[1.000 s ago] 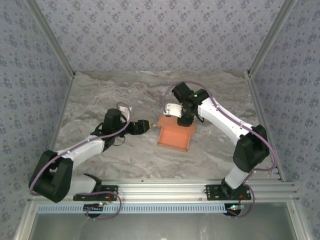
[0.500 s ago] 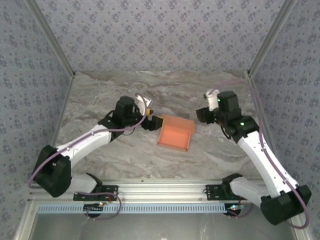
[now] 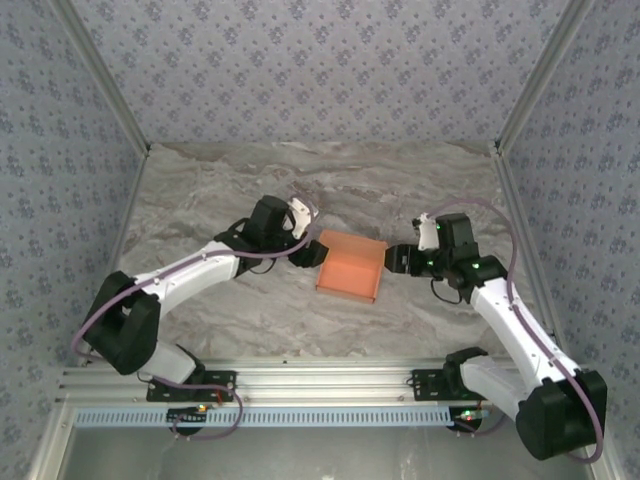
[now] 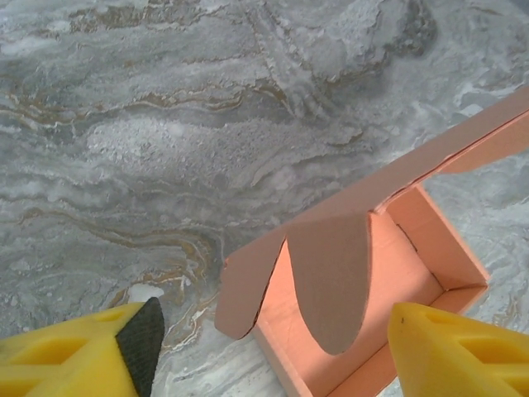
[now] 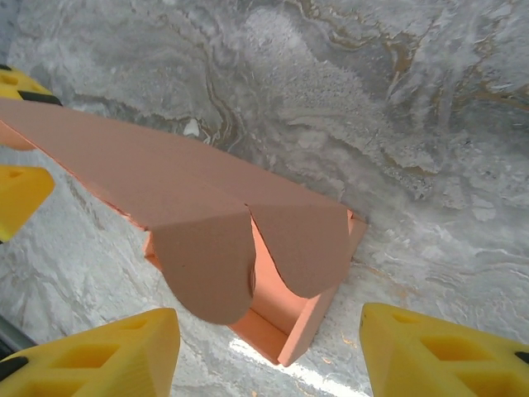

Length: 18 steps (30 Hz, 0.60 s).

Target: Fold the paper box

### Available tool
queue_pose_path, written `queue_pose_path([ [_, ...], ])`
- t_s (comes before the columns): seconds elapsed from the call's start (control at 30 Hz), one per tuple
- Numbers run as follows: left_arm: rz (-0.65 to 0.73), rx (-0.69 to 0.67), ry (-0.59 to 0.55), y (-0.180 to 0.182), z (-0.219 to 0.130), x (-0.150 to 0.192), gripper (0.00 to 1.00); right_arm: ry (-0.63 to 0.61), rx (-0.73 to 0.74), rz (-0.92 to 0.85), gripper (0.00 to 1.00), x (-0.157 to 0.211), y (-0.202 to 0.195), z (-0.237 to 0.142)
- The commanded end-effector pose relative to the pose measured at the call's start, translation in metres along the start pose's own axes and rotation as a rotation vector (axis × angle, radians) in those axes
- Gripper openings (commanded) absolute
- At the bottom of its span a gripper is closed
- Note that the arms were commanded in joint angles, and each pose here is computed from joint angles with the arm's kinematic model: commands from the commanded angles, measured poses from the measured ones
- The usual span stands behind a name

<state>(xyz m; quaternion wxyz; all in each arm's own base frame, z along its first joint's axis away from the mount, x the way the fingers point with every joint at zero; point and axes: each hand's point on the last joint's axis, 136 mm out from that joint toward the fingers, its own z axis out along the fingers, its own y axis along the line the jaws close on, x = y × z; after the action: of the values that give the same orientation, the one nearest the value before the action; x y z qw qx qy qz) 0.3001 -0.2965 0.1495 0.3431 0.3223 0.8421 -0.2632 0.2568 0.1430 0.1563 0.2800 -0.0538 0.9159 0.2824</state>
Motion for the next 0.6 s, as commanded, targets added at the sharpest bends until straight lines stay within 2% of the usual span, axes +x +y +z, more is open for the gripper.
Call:
queue_pose_path([
  [0.0,0.031,-0.039,-0.017,0.003,0.001,-0.013,0.69,0.0,0.024,-0.08,0.6,-0.005,0.002,0.012],
  [0.17,0.039,-0.067,-0.027,0.002,0.008,-0.014,0.62,-0.018,0.093,-0.116,0.52,-0.012,-0.003,0.021],
  [0.27,0.025,-0.065,-0.02,0.002,0.014,-0.013,0.53,-0.032,0.122,-0.112,0.45,-0.017,-0.008,0.022],
  [0.57,-0.032,-0.023,-0.031,-0.006,0.018,-0.017,0.4,-0.004,0.059,-0.091,0.39,-0.013,-0.001,0.035],
])
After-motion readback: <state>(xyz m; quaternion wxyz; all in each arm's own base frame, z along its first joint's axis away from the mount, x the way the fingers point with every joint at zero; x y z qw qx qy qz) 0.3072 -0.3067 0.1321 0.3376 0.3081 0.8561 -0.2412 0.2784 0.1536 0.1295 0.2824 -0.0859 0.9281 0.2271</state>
